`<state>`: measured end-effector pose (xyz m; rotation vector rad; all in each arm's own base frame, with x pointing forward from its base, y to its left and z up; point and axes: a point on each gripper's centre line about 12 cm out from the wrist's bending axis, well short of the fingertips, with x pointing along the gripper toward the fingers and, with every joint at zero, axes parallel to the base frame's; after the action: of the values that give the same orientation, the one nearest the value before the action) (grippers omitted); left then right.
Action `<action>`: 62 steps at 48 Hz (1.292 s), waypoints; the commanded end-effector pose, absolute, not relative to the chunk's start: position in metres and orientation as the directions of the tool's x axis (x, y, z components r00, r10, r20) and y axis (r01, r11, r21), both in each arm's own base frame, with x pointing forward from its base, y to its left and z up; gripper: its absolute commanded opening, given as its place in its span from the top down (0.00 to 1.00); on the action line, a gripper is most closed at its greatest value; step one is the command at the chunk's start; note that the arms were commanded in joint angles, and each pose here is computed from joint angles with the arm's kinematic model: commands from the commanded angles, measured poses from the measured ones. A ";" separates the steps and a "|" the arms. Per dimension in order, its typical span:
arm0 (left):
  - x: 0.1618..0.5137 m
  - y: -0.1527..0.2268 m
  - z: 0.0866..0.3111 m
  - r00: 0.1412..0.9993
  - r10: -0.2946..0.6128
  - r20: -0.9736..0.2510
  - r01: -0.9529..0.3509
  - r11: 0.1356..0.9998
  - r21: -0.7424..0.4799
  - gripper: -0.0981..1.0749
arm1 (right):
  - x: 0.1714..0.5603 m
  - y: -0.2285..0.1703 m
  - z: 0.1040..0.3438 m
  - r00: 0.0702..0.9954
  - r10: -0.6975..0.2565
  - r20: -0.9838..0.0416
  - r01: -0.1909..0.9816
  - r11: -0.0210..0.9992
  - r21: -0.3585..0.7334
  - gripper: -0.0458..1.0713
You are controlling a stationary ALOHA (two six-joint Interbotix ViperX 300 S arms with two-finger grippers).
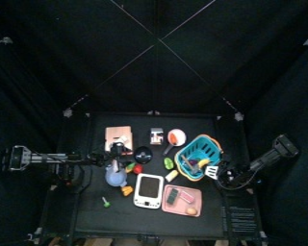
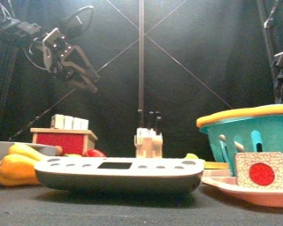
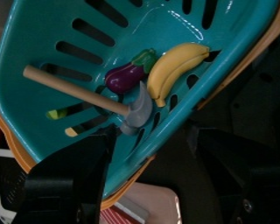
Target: Straighten basket
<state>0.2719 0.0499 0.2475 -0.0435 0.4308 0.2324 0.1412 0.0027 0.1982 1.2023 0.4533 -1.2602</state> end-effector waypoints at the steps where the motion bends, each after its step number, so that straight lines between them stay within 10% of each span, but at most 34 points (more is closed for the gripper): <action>1: 0.270 0.051 0.252 0.890 0.214 -0.403 -0.232 0.973 0.003 0.11 | 0.142 -0.004 0.199 0.316 -0.500 -0.807 0.880 -0.163 0.446 0.17; 21: 0.270 0.048 0.254 0.904 0.183 -0.387 -0.203 0.979 -0.011 0.11 | 0.137 -0.018 0.187 0.325 -0.513 -0.795 0.875 -0.156 0.459 0.34; 62: 0.268 0.049 0.250 0.898 0.188 -0.397 -0.209 0.978 -0.010 0.11 | 0.149 -0.045 0.219 0.325 -0.534 -0.780 0.910 -0.049 0.412 0.28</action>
<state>0.2663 0.0482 0.2437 -0.0545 0.4221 0.2054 0.1440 -0.0461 0.2125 1.0763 0.4573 -1.2527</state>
